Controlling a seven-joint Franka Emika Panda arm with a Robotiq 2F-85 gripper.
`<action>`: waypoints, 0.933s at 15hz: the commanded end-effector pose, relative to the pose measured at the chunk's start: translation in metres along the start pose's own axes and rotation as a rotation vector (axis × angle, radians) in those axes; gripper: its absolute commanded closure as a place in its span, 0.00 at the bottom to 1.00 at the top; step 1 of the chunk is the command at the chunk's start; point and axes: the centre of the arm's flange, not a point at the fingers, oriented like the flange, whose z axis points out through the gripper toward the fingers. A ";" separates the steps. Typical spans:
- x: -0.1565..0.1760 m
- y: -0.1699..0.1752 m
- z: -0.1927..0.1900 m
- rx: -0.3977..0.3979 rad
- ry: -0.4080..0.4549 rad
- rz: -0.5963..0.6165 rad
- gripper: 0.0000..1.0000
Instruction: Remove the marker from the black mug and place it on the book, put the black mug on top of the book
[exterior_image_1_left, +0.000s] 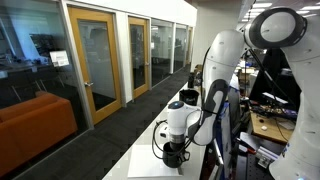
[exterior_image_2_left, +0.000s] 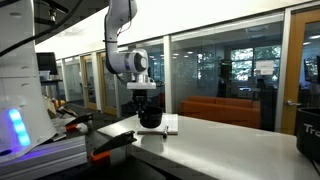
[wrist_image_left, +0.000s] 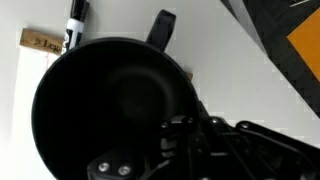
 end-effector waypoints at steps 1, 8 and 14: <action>0.016 0.004 0.002 -0.026 0.000 -0.010 0.99; 0.030 0.013 0.015 -0.030 -0.025 -0.010 0.99; 0.028 0.020 0.026 -0.036 -0.040 -0.001 0.71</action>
